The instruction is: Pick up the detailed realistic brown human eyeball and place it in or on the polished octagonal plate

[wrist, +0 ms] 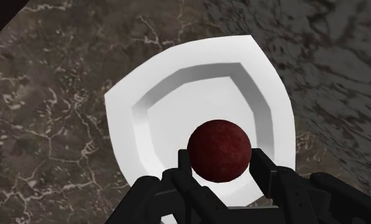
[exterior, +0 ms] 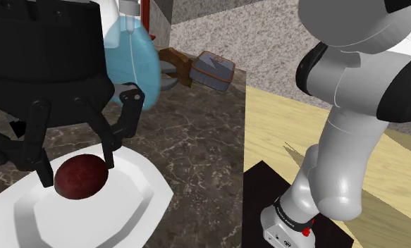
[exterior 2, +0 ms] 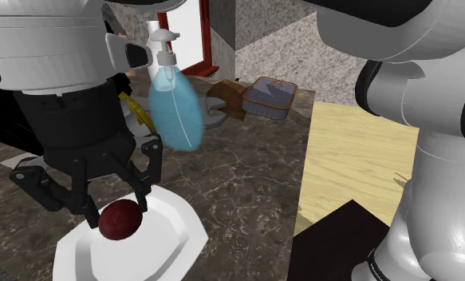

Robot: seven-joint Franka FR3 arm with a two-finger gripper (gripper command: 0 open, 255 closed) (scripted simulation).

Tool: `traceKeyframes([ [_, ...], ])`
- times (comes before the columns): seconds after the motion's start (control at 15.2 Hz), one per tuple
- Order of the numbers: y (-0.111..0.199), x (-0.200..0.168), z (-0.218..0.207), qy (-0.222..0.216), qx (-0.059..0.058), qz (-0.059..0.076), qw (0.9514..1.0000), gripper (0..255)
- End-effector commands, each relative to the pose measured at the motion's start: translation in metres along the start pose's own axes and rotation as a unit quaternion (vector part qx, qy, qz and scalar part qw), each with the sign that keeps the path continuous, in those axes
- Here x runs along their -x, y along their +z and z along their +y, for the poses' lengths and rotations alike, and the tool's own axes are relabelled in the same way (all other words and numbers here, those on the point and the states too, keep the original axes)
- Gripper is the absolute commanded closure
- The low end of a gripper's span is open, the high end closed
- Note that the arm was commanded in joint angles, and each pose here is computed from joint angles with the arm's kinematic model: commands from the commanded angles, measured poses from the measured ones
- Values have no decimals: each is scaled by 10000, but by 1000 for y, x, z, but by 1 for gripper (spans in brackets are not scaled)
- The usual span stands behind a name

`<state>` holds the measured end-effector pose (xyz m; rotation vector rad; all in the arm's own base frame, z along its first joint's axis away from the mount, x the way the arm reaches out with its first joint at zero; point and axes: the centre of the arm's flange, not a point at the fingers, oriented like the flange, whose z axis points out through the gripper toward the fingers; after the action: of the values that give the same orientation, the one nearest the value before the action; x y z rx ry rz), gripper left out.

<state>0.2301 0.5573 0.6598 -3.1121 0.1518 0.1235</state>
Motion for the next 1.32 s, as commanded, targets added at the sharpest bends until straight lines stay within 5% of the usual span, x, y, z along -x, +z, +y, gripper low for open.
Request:
traceKeyframes([
  [0.0, 10, -1, 1, 2, -4, 0, 10000, 255],
  [0.33, 36, -3, 2, 2, -4, 0, 10000, 255],
  [0.86, 38, -4, 2, 2, -4, 0, 10000, 255],
  [0.92, 38, -4, 2, 2, -4, 0, 10000, 0],
  [1.25, 38, -4, 2, 2, -4, 0, 10000, 0],
])
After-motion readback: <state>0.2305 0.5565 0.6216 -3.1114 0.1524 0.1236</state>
